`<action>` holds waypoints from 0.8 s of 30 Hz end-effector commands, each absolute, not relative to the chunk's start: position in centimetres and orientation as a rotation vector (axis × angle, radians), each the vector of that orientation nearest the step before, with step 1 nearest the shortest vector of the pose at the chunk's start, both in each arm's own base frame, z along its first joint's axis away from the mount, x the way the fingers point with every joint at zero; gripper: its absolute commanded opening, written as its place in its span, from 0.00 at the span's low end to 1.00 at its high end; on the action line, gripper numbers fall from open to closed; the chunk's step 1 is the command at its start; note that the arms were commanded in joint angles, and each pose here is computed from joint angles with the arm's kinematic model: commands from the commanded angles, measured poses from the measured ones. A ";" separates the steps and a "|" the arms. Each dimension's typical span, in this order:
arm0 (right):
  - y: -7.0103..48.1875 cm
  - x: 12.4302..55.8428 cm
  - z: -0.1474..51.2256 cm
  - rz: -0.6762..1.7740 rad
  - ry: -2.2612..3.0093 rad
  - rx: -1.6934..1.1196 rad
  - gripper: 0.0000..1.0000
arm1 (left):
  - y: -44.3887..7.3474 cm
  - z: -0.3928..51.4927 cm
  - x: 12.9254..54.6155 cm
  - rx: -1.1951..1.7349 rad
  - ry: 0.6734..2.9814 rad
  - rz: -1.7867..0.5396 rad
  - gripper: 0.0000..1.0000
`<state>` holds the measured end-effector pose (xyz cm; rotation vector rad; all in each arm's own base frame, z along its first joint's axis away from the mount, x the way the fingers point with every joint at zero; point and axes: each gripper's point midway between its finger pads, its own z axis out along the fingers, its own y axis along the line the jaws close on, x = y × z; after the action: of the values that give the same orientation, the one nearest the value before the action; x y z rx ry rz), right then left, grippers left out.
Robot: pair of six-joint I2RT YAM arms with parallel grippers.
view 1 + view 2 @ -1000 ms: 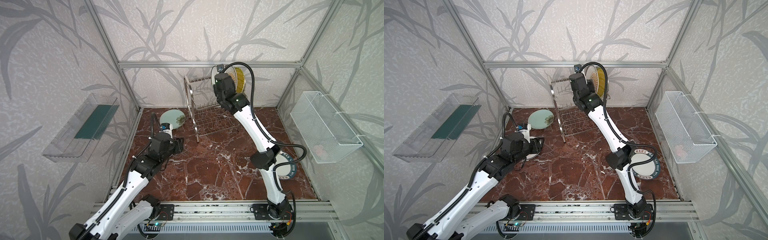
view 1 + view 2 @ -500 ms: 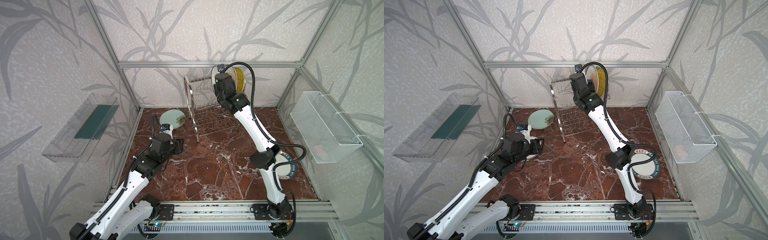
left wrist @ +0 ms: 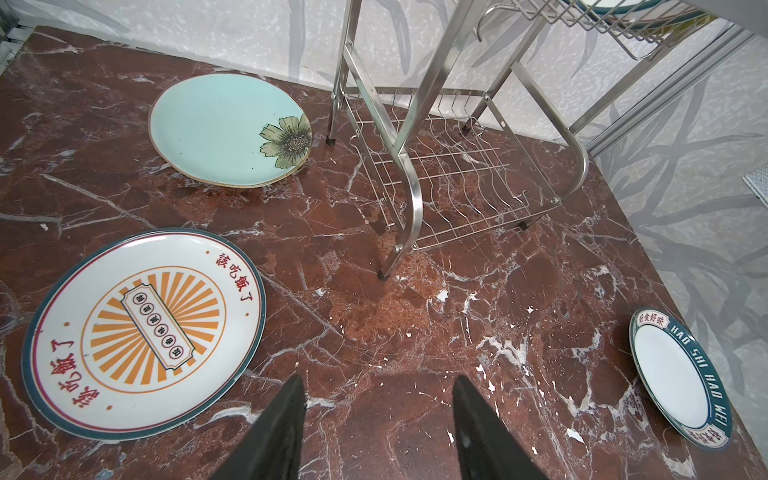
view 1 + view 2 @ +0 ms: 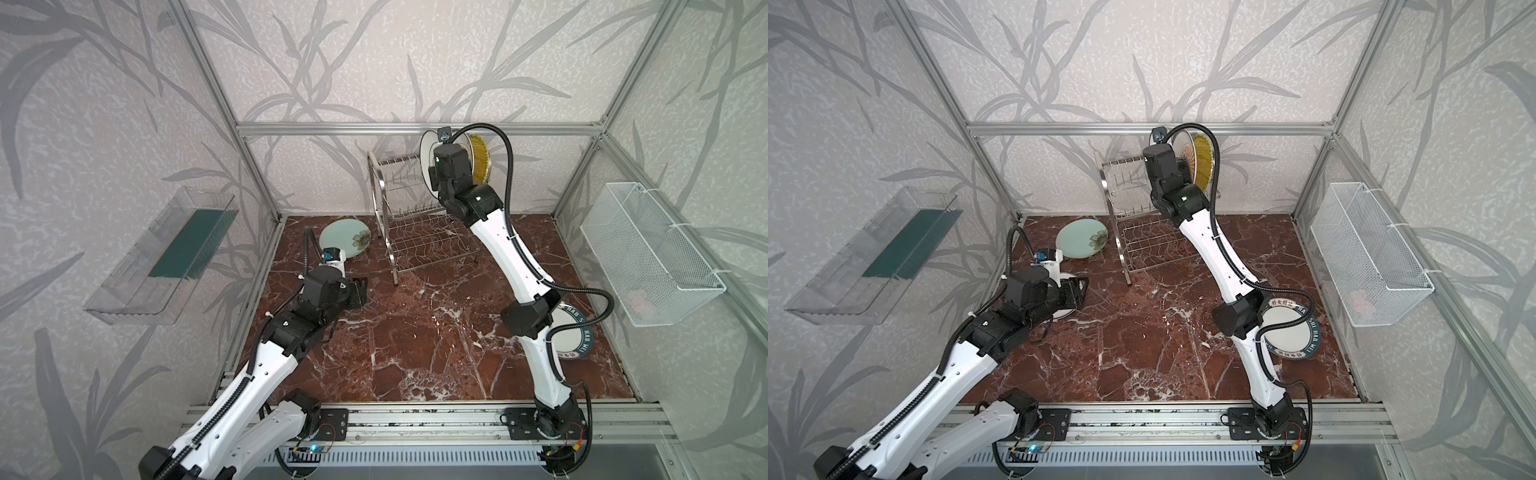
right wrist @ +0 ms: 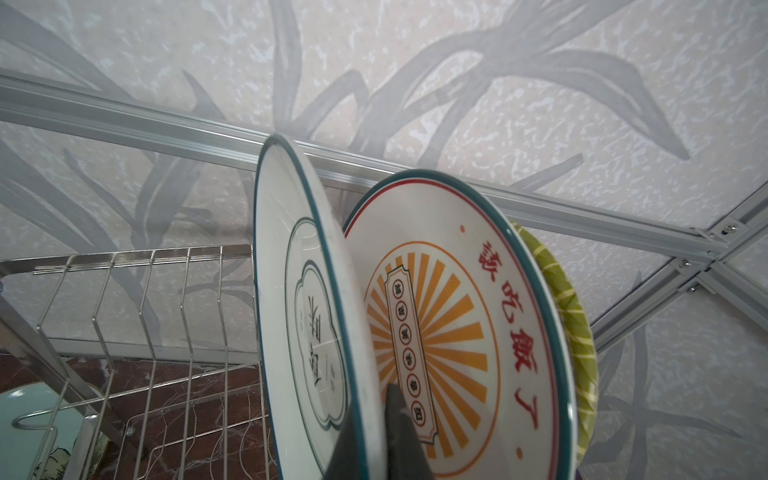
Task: Load the plates into the dish rack
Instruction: 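Lower the cloud-emblem plate into the upper tier slot beside the sunburst plate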
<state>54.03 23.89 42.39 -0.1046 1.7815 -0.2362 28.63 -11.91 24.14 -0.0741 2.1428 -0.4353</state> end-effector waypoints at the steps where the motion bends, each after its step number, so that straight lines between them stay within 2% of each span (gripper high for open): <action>1: 24.7 54.0 40.4 -0.204 1.848 -0.177 0.00 | -11.4 24.3 28.5 -0.078 2.138 -0.417 0.55; 5: 24.3 53.9 40.0 -0.190 1.873 -0.174 0.00 | -11.5 24.3 28.5 -0.079 2.137 -0.423 0.55; 24: 23.3 53.5 40.8 -0.192 1.874 -0.167 0.22 | -11.7 24.5 28.5 -0.078 2.136 -0.438 0.55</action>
<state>53.84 23.61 40.59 -0.1575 1.8655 -0.1947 28.63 -11.92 24.14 -0.0746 2.1432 -0.4372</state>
